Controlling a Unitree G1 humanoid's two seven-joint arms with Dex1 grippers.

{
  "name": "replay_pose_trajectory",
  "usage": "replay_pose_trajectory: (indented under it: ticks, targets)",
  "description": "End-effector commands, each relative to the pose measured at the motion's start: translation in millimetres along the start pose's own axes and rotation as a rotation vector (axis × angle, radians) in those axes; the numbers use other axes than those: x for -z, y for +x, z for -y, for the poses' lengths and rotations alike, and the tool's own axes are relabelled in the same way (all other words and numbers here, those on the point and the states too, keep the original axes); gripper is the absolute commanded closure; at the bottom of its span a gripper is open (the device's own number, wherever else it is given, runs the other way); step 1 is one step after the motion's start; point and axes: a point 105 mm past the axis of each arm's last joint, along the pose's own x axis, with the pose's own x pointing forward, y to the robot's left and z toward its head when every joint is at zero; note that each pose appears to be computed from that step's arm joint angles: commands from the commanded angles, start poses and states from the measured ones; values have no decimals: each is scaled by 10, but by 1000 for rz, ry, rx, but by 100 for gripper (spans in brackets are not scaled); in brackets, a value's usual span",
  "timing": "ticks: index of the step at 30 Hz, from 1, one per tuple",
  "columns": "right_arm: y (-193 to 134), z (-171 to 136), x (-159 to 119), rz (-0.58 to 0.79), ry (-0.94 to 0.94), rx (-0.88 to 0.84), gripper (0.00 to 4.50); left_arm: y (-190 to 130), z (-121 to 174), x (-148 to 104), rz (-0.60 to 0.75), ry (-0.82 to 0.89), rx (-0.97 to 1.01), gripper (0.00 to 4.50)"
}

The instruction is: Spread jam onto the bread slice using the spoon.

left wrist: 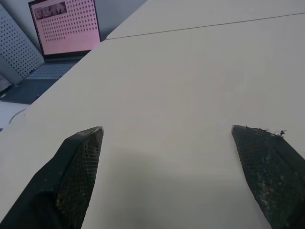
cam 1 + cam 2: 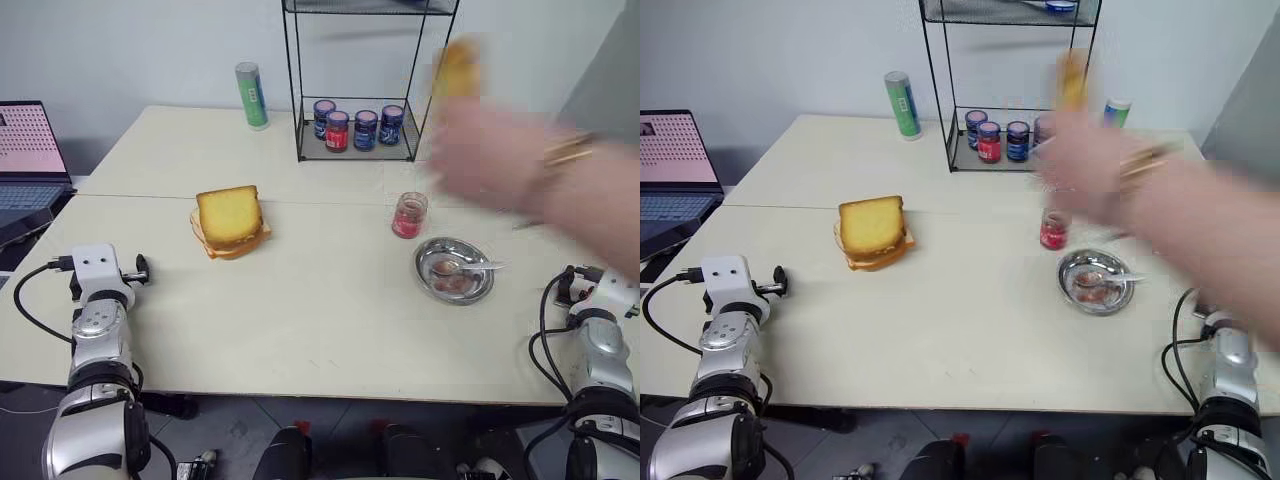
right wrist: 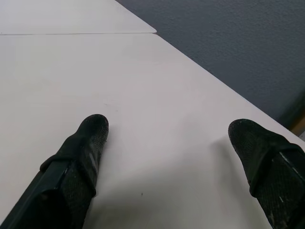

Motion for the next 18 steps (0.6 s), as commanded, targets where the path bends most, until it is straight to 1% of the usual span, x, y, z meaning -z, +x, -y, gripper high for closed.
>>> replay_pose_trajectory:
  ticks: [1, 5, 8, 10, 12, 14, 15, 18]
  targets:
    - [-22, 200, 116, -46, 8, 65, 4, -2, -84, -37, 10, 14, -19, 0]
    - [-31, 180, 67, -27, -14, 41, 4, 16, -92, -117, 33, 3, -17, 0]
    - [-92, 162, -70, 13, -87, -43, 4, 15, -49, -170, 46, -16, 59, 0]
    - [-176, 53, -305, 63, -105, -173, 4, -2, -34, -352, 100, -46, 161, 0]
    - [-303, -106, -614, 107, -117, -350, 4, -40, -54, -556, 134, -77, 272, 0]
    - [-434, -253, -840, 118, -123, -498, 4, -86, -50, -683, 127, -109, 369, 0]
    - [-500, -336, -946, 111, -85, -572, 4, -113, -22, -738, 116, -149, 420, 0]
    - [-810, -690, -1256, 98, -42, -853, 4, -240, 192, -902, 77, -246, 607, 0]
